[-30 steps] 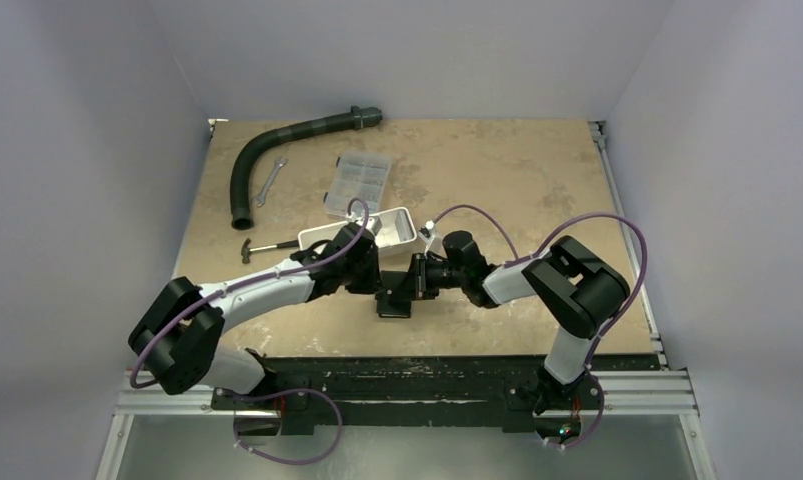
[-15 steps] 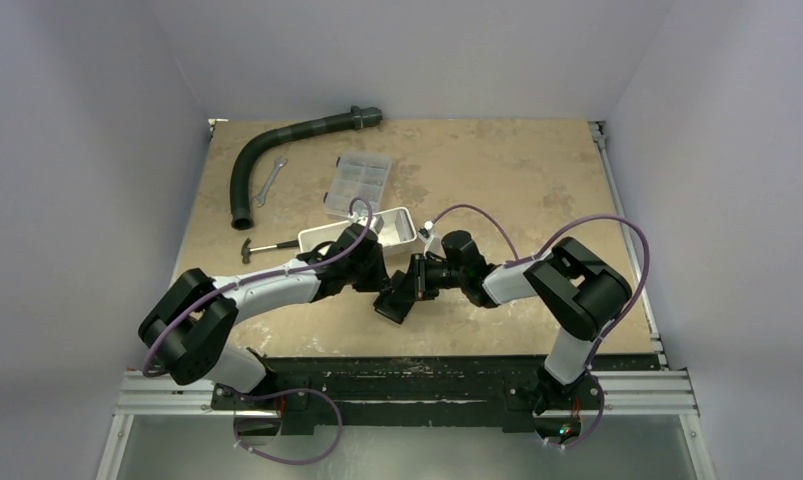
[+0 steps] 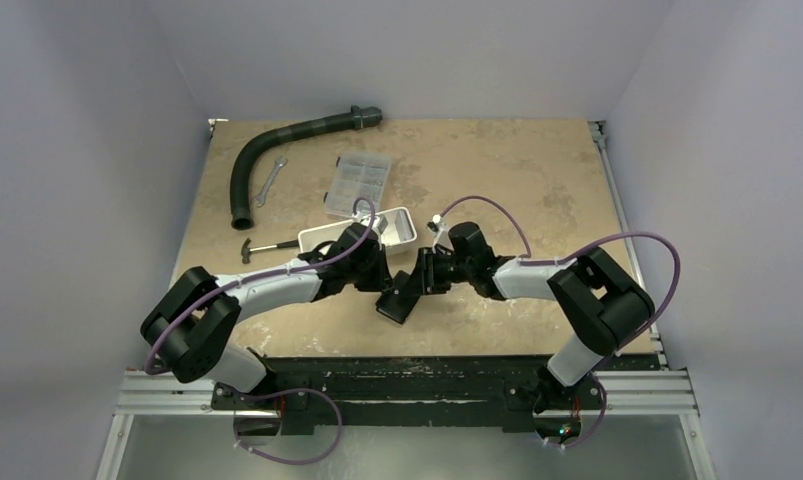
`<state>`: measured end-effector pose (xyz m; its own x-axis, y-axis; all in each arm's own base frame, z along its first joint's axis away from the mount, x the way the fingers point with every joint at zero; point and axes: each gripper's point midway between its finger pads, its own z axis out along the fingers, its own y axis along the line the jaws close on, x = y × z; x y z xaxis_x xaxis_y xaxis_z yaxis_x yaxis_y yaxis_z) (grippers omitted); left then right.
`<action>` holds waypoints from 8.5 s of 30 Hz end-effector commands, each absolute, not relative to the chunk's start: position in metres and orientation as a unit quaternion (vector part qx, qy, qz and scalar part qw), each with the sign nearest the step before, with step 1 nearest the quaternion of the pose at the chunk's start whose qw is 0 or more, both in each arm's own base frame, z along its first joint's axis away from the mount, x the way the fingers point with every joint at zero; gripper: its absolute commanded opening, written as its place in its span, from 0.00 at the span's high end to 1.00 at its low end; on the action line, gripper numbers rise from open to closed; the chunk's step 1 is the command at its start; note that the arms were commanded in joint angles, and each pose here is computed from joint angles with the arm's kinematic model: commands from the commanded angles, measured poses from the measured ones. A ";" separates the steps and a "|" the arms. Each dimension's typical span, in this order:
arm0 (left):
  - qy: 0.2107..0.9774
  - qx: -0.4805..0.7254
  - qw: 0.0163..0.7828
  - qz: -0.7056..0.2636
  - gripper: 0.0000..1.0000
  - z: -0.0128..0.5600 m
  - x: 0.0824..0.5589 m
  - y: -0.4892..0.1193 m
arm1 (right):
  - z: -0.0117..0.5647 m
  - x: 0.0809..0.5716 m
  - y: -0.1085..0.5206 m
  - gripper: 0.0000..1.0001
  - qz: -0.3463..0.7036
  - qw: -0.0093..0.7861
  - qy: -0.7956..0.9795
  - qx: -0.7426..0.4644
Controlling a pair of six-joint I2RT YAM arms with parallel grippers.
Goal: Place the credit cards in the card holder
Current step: Close the card holder at the center of the board.
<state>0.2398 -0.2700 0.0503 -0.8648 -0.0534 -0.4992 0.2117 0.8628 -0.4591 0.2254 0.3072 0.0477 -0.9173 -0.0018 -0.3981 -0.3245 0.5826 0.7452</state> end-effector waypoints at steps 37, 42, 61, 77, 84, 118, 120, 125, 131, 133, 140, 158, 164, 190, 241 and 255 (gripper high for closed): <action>0.933 0.089 0.281 -0.208 1.00 0.045 0.246 -0.288 | -0.007 0.229 0.302 1.00 0.411 0.161 0.894 -0.080; 0.936 0.097 0.276 -0.196 1.00 0.038 0.240 -0.289 | -0.006 0.227 0.303 1.00 0.415 0.158 0.893 -0.081; 0.952 0.089 0.238 -0.170 1.00 -0.006 0.195 -0.263 | -0.001 0.225 0.303 1.00 0.425 0.152 0.890 -0.072; 0.961 0.102 0.218 -0.135 1.00 -0.032 0.166 -0.232 | -0.010 0.238 0.290 1.00 0.411 0.155 0.897 -0.051; 0.966 0.108 0.205 -0.114 1.00 -0.048 0.153 -0.230 | -0.009 0.244 0.287 1.00 0.400 0.160 0.901 -0.051; 0.984 0.005 0.151 -0.098 1.00 -0.107 0.097 -0.175 | 0.002 0.268 0.281 1.00 0.381 0.178 0.906 -0.046; 0.984 -0.012 0.142 -0.102 1.00 -0.111 0.090 -0.170 | 0.003 0.269 0.282 1.00 0.381 0.177 0.906 -0.045; 0.986 -0.024 0.142 -0.088 1.00 -0.112 0.077 -0.164 | 0.008 0.275 0.283 1.00 0.378 0.181 0.907 -0.046; 0.990 -0.019 0.140 -0.025 1.00 -0.121 0.065 -0.153 | 0.018 0.284 0.281 1.00 0.370 0.192 0.908 -0.051; 0.990 -0.020 0.137 0.004 1.00 -0.127 0.065 -0.147 | 0.022 0.285 0.279 1.00 0.368 0.198 0.907 -0.050; 0.987 -0.041 0.146 0.060 1.00 -0.125 0.059 -0.127 | 0.031 0.290 0.282 1.00 0.378 0.209 0.901 -0.046; 0.960 -0.069 0.263 -0.070 0.82 -0.022 0.122 -0.180 | 0.023 0.262 0.298 0.92 0.415 0.192 0.888 -0.053; 0.950 -0.054 0.283 -0.123 0.67 0.027 0.153 -0.203 | 0.027 0.260 0.305 0.90 0.419 0.192 0.885 -0.060; 0.926 0.093 0.263 -0.255 0.51 0.062 0.218 -0.259 | 0.085 0.136 0.347 0.49 0.461 0.168 0.835 -0.248; 0.936 0.074 0.251 -0.236 0.58 0.069 0.184 -0.246 | 0.085 0.170 0.314 0.53 0.461 0.249 0.810 -0.266; 0.951 0.066 0.216 -0.210 0.58 0.034 0.170 -0.233 | 0.069 0.153 0.325 0.75 0.460 0.217 0.808 -0.296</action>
